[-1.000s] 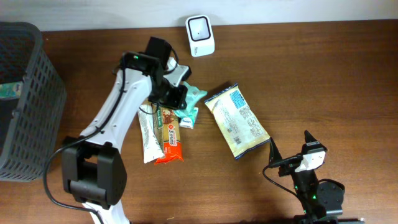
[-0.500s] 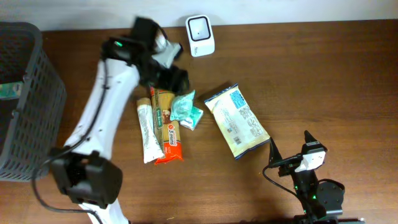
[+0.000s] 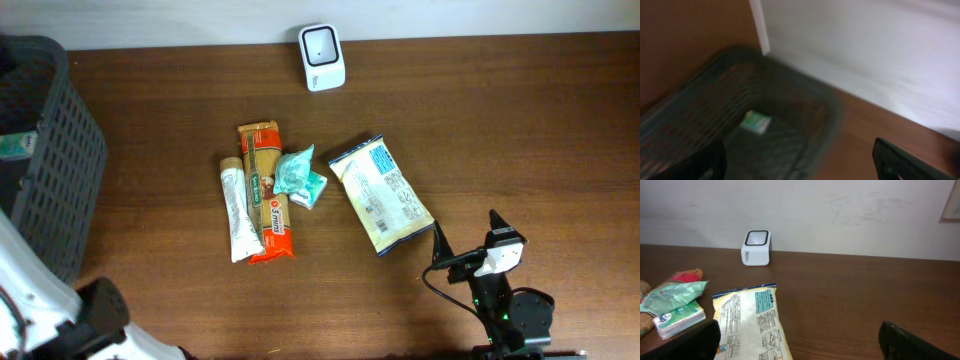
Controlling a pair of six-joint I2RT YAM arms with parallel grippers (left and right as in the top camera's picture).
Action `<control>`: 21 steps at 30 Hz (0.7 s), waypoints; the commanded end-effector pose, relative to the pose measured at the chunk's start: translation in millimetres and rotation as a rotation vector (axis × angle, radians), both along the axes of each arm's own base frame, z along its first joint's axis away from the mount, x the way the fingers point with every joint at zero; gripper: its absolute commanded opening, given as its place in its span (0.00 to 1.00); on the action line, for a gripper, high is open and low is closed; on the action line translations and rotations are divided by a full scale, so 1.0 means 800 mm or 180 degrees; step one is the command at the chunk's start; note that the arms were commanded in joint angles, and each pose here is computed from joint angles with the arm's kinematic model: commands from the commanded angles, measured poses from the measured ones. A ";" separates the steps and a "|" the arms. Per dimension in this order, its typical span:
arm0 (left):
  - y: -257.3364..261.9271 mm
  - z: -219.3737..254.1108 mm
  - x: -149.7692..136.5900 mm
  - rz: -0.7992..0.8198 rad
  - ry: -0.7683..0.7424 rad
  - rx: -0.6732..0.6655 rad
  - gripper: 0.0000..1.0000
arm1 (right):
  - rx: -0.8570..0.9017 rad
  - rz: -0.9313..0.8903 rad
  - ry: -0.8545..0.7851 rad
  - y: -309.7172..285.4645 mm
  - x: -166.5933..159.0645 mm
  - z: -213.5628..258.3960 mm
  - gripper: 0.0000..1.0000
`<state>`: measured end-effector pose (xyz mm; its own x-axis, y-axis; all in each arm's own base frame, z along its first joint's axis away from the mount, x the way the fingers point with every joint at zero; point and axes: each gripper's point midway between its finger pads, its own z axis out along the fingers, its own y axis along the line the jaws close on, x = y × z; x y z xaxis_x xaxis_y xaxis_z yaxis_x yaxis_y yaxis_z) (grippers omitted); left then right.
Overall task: Scan the item barcode
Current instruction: 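Grasp the green tissue pack in the basket, place it on table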
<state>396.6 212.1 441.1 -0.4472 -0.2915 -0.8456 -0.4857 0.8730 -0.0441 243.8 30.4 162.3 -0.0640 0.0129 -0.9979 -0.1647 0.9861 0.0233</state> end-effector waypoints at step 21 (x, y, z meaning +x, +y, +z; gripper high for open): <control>0.183 -0.392 0.094 0.0046 0.1486 -0.0374 0.92 | -0.0010 -0.0004 0.0002 -0.001 0.000 -0.003 0.99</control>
<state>467.3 355.6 144.1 -0.7202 -0.4465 -0.5311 -0.5495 0.8343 0.0438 243.8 30.4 162.3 -0.0640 0.0133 -0.9979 -0.1647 0.9861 0.0237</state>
